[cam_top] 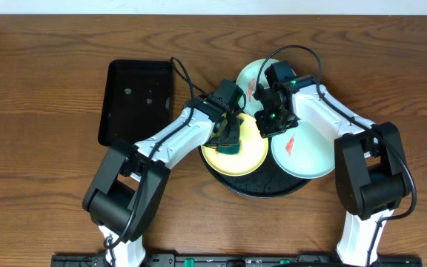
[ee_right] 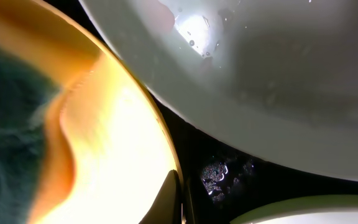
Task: Clean dirty plates on tray and stack at the side
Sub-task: 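Hold the yellow plate with the right gripper and scrub with the sponge, then continue scrubbing the yellow plate with the sponge in the left gripper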
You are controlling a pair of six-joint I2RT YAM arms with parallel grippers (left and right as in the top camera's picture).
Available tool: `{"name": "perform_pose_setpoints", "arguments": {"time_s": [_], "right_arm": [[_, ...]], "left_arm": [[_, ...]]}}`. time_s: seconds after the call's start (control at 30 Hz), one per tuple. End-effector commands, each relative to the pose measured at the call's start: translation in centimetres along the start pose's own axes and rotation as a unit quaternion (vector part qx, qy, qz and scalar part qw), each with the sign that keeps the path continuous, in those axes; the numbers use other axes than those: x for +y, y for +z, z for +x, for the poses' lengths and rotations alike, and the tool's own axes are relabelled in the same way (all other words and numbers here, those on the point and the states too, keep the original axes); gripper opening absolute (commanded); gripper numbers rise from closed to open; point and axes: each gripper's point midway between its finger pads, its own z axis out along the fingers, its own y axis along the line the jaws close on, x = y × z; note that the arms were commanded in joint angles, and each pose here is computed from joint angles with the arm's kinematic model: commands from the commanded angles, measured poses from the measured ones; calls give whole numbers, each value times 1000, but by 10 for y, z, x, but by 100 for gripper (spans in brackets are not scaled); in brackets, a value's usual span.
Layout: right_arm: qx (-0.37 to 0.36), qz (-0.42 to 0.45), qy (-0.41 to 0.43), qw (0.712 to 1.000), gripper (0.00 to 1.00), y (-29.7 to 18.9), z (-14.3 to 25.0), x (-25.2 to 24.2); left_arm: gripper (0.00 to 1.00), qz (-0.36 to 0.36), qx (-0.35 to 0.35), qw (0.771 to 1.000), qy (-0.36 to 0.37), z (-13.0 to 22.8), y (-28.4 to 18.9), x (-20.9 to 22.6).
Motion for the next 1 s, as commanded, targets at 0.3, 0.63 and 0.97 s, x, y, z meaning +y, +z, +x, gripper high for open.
{"name": "perform_pose_setpoints", "arguments": {"time_s": [0.3,0.63,0.97], "right_arm": [[12,9,2,1000,1,5,6,1],[13,9,3,1000,1,5,7,1],[12,9,3,1000,1,5,6,1]], "left_arm": [[8,-163,-51,985,-32,-19,-17,76],[7,-104,-160,981,-44,-56,-89,53],[7,40,-90,995,-33,-37,-68,4]]}}
